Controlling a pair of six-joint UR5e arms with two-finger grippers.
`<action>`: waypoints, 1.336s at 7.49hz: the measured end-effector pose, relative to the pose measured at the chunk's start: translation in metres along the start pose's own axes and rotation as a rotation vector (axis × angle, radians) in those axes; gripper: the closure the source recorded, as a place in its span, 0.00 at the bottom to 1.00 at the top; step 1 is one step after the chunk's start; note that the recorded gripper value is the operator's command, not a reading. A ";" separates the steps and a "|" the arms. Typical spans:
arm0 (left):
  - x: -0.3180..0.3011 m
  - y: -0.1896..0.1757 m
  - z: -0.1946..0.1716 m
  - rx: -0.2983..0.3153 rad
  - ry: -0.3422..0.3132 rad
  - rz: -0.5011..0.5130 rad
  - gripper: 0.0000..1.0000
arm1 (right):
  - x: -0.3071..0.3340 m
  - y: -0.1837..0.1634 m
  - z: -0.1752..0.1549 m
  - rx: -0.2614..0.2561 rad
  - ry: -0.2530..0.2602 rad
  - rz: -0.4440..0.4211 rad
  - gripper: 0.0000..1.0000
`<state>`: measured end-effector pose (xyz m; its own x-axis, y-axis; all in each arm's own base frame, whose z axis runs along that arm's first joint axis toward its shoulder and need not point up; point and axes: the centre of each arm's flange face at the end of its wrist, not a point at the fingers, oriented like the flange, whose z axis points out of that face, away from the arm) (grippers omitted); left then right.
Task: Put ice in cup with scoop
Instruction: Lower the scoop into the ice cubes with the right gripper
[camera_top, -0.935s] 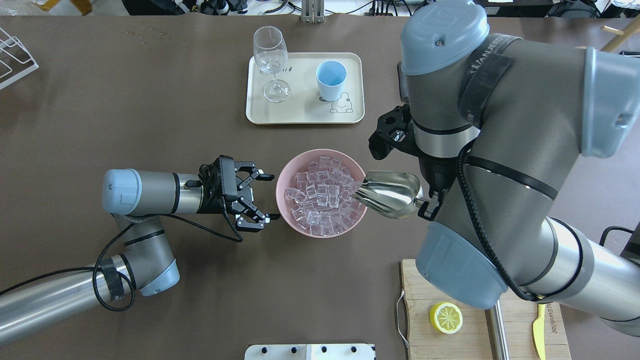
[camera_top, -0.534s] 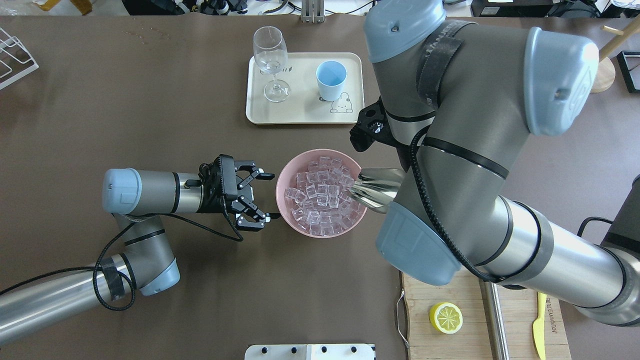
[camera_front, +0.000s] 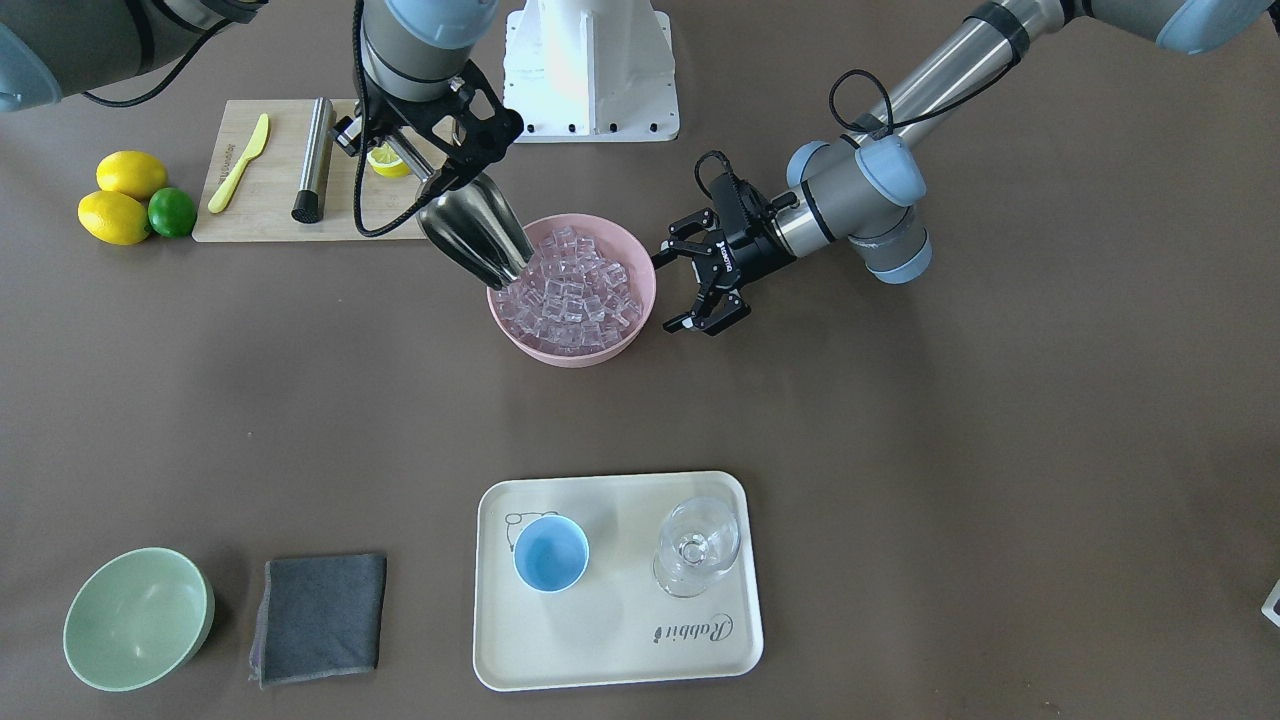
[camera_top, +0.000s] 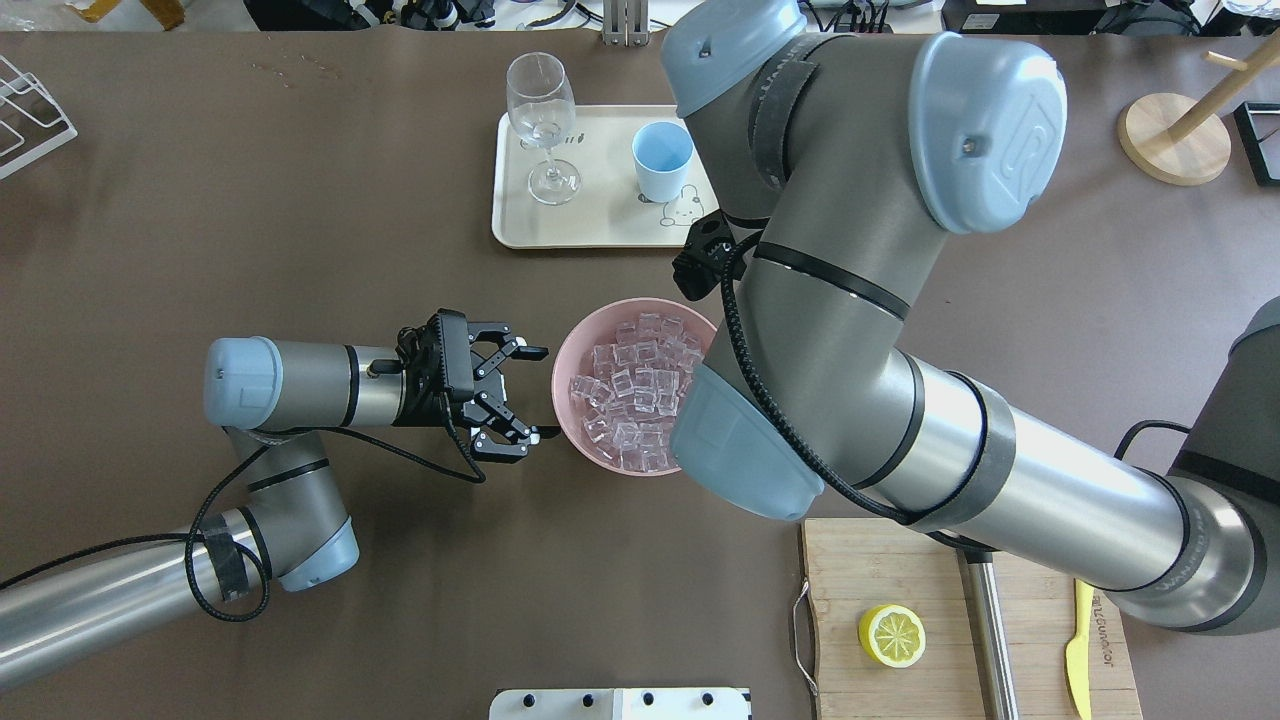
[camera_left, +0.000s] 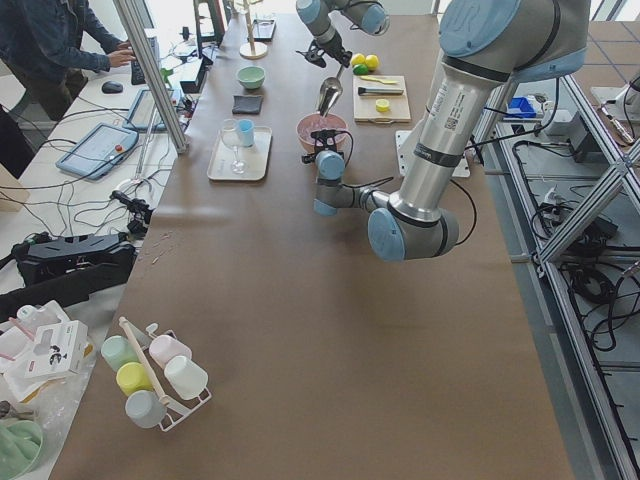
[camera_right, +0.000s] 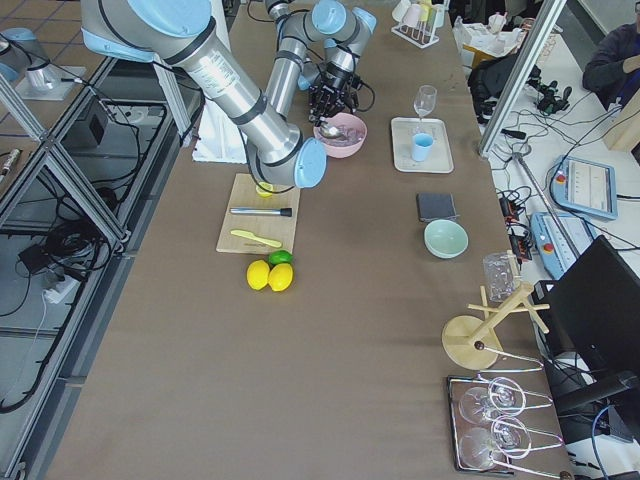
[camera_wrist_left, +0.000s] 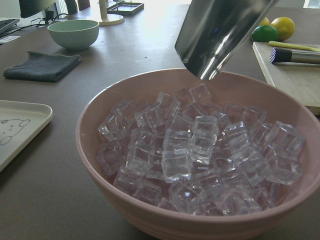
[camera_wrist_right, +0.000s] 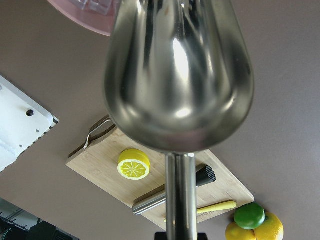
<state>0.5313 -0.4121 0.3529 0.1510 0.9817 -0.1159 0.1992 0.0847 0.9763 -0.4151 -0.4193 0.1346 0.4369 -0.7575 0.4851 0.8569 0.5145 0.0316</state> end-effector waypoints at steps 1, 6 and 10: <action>0.000 0.000 0.000 -0.001 0.000 0.000 0.02 | -0.004 -0.007 0.001 -0.017 0.000 -0.007 1.00; 0.000 0.001 0.000 -0.004 -0.002 -0.002 0.02 | -0.027 -0.032 0.011 -0.083 0.021 -0.032 1.00; 0.000 0.002 0.001 -0.008 -0.001 -0.004 0.02 | -0.034 -0.052 0.019 -0.133 0.040 -0.033 1.00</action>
<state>0.5324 -0.4120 0.3548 0.1508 0.9812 -0.1200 0.1919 0.0900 0.9773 -0.4795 -0.4123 0.1328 0.4158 -0.7900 0.4505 0.8987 0.4329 -0.0704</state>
